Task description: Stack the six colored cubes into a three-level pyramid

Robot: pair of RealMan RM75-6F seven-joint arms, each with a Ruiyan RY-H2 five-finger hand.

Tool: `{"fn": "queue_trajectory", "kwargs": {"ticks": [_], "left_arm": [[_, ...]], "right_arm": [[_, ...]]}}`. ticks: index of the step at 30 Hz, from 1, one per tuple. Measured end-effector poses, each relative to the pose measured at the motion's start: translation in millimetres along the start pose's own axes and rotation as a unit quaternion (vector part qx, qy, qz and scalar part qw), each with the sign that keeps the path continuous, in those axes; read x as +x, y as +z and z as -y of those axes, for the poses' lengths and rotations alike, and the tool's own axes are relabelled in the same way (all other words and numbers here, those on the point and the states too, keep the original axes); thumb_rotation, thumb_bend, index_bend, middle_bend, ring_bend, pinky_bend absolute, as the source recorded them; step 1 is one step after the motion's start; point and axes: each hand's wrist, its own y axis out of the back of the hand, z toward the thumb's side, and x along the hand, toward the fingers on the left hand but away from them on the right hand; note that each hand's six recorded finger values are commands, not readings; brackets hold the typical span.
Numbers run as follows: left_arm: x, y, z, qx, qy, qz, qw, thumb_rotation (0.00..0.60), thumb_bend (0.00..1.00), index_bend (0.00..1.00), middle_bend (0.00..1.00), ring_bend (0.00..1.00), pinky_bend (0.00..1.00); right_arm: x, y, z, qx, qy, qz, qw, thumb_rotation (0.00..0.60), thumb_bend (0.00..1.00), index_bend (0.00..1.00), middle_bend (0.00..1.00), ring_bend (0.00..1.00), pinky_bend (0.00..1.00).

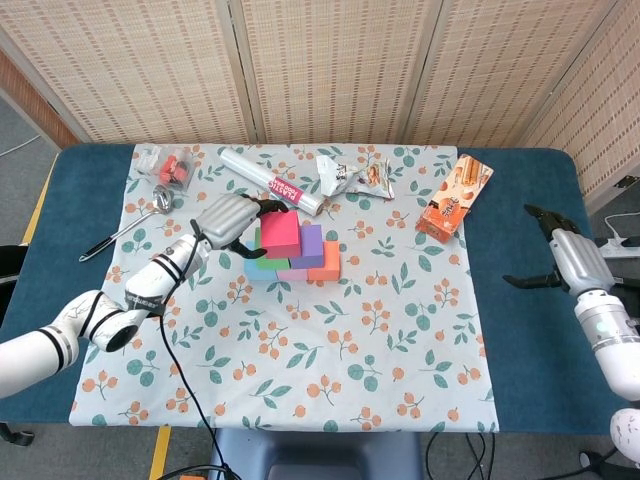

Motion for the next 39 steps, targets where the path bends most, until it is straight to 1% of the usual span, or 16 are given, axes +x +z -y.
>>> {"fn": "queue_trajectory", "kwargs": {"ticks": [13,27,39], "left_arm": [[1,-1,0,0.003,0.001,-0.004,1.0,0.6,0.32,0.36,0.36,0.28,0.29],[6,9,-4,0.012,-0.001,0.0,0.9999,0.6,0.32,0.36,0.36,0.28,0.29],[9,10,-1,0.016,-0.006,-0.01,0.9998,0.6,0.32,0.35,0.35,0.27,0.28]], "right_arm": [[-1,0,0,0.0,0.001,0.0,1.0,0.6,0.07,0.0,0.19,0.0,0.05],[0,-5,-1,-0.001,-0.001,0.004,1.0,0.6,0.07,0.0,0.19,0.0,0.05],[0,-10,-3,-0.004,-0.003,0.006,1.0,0.6,0.07,0.0,0.19,0.0,0.05]]}}
